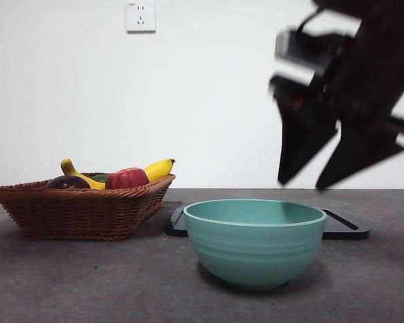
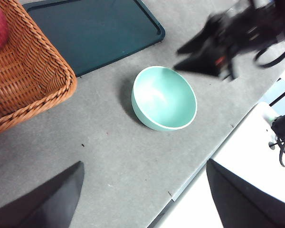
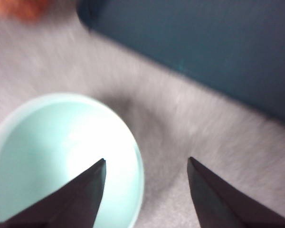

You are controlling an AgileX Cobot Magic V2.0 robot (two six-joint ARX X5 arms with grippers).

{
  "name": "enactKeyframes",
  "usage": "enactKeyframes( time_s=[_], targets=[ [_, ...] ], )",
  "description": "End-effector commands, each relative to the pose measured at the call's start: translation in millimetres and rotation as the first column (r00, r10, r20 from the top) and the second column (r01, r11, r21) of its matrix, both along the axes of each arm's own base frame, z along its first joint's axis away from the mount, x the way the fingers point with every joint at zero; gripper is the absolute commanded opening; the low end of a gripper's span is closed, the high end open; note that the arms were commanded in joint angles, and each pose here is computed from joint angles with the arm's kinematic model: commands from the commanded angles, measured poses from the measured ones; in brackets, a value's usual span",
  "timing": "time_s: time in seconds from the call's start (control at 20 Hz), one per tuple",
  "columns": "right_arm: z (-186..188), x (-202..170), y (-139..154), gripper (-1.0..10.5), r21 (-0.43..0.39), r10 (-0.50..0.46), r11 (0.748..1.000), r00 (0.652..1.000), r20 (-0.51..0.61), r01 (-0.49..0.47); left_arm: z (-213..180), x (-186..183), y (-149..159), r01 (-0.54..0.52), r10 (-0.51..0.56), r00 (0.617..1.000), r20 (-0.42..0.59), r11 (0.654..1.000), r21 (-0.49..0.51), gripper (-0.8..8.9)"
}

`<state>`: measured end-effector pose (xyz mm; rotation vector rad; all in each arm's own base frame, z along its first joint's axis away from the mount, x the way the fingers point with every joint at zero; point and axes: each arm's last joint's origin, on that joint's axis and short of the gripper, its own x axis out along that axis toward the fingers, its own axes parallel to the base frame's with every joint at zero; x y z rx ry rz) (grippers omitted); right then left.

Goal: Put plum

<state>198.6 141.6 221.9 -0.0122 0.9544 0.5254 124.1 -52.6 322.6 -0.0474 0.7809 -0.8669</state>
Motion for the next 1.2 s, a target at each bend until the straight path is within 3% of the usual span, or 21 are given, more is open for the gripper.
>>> enactKeyframes(
  time_s=[0.05, 0.25, 0.45, 0.7, 1.2],
  targets=[
    [30, -7, -2, 2.8, 0.062, 0.0, 0.998, 0.997, 0.078, -0.005, 6, 1, -1, 0.018, -0.018, 0.999, 0.032, 1.0, 0.0, 4.02],
    [61, -32, -17, 2.8, 0.169, 0.06, 0.982, 0.991, 0.121, -0.08, 6, 1, -1, 0.018, -0.018, 0.999, 0.032, 1.0, 0.0, 4.02],
    [71, -61, -34, 2.8, 0.213, 0.136, 0.966, 0.989, 0.061, -0.146, 6, 1, -1, 0.018, -0.018, 0.999, 0.031, 1.0, 0.0, 4.02],
    [74, -78, -45, 2.8, 0.199, 0.156, 0.967, 0.987, 0.03, -0.159, 6, 1, -1, 0.018, -0.018, 0.999, 0.031, 1.0, 0.0, 4.02],
    [74, -78, -45, 2.8, 0.199, 0.157, 0.967, 0.987, 0.03, -0.159, 6, 1, -1, 0.017, -0.017, 0.999, 0.03, 1.0, 0.0, 4.02]
  ],
)
